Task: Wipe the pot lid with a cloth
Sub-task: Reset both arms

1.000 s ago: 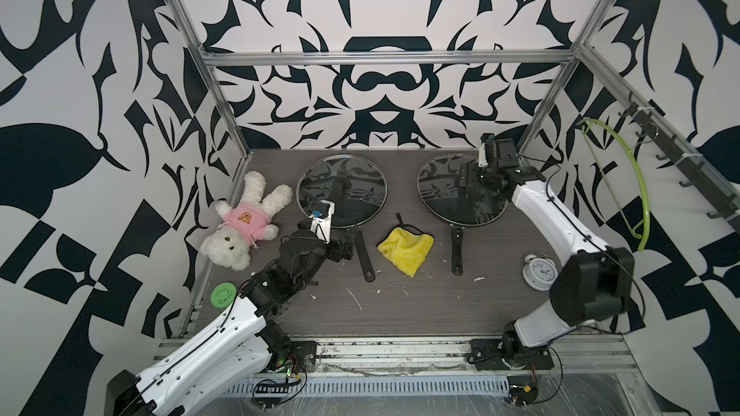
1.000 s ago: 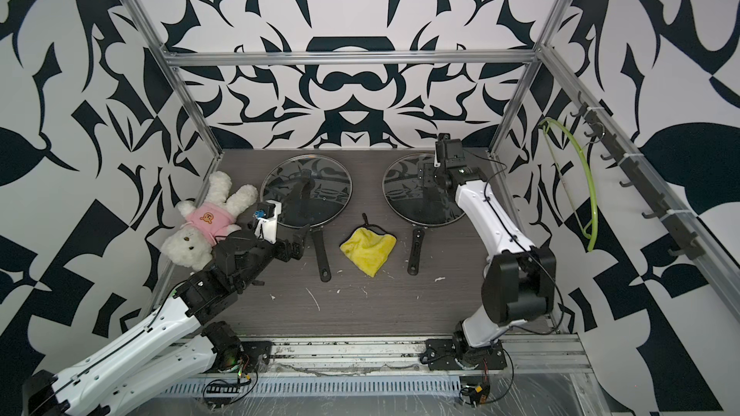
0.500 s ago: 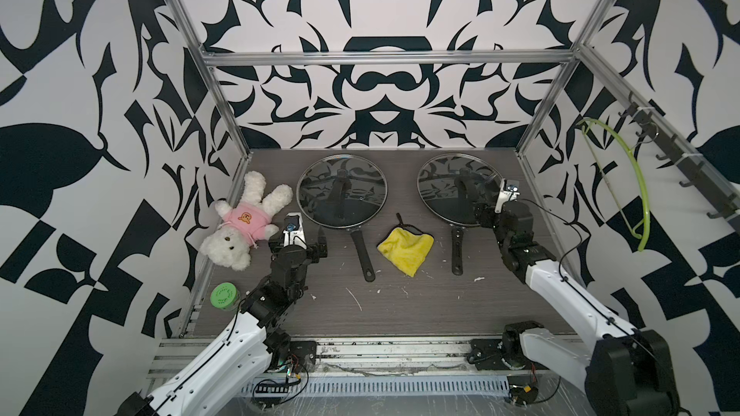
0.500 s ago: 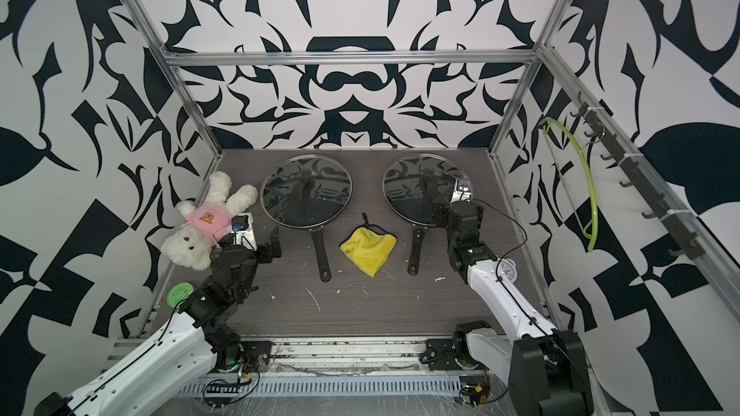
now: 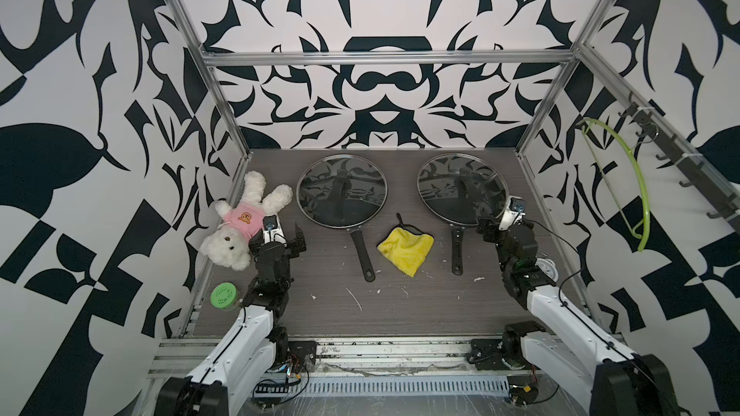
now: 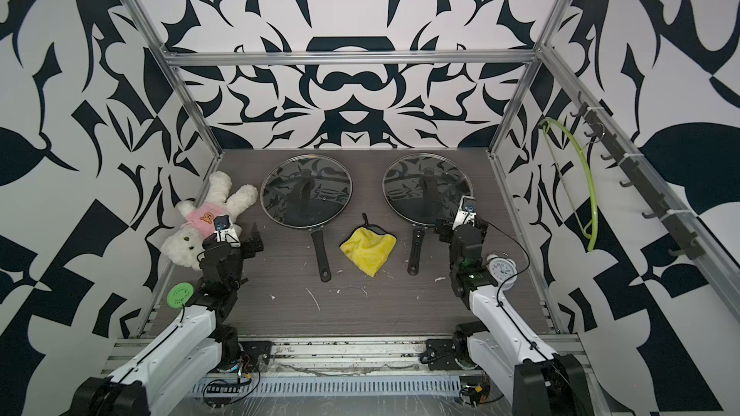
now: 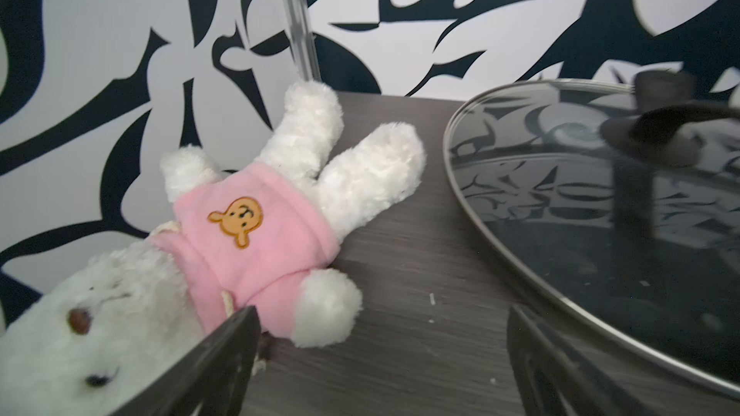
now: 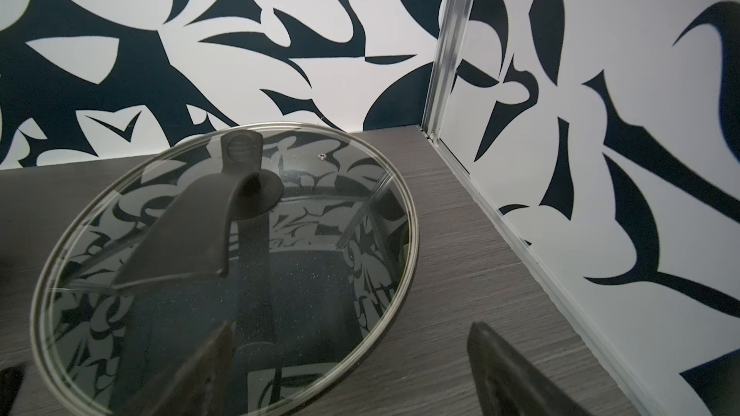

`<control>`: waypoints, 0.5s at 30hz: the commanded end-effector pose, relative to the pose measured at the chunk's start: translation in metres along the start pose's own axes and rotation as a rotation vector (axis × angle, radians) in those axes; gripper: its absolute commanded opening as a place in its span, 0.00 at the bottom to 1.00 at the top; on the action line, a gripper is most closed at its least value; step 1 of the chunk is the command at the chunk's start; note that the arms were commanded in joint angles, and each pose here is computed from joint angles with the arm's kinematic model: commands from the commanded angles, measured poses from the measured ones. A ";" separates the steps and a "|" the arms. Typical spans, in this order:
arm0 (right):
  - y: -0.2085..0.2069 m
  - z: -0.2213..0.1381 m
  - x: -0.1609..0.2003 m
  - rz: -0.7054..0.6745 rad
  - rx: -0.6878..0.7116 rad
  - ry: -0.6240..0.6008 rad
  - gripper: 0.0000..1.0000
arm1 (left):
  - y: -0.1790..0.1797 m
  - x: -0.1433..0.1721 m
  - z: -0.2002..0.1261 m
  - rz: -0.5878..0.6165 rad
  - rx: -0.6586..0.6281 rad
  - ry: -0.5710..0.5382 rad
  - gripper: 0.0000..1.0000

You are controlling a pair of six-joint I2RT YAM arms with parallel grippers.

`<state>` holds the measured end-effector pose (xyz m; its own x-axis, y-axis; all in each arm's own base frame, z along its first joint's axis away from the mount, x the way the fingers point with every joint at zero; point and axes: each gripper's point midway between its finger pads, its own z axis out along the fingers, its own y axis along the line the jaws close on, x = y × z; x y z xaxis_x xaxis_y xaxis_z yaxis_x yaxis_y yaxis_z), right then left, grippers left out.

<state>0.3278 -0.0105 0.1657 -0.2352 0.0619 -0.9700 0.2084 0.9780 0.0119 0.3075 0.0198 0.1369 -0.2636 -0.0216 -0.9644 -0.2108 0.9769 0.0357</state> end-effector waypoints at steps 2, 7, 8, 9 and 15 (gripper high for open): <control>0.001 0.005 0.010 -0.014 -0.005 -0.039 0.94 | -0.005 -0.017 0.016 -0.025 0.099 -0.068 0.99; -0.002 0.015 0.022 -0.047 0.025 -0.034 0.95 | -0.011 -0.015 0.035 -0.032 0.131 -0.062 0.99; -0.002 0.018 0.024 -0.045 0.029 -0.037 0.95 | -0.011 -0.012 0.040 -0.047 0.128 -0.051 0.99; -0.002 0.020 0.025 -0.050 0.033 -0.040 0.95 | -0.011 -0.010 0.043 -0.057 0.130 -0.042 0.99; 0.002 0.033 0.037 -0.076 0.033 -0.020 0.96 | -0.020 0.002 0.061 -0.088 0.162 -0.029 0.99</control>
<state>0.3455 -0.0104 0.1170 -0.2571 0.0089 -0.9663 0.2098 0.9766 -0.0468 0.3537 0.0176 0.0953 -0.3122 -0.0859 -0.9461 -0.1095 0.9925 -0.0539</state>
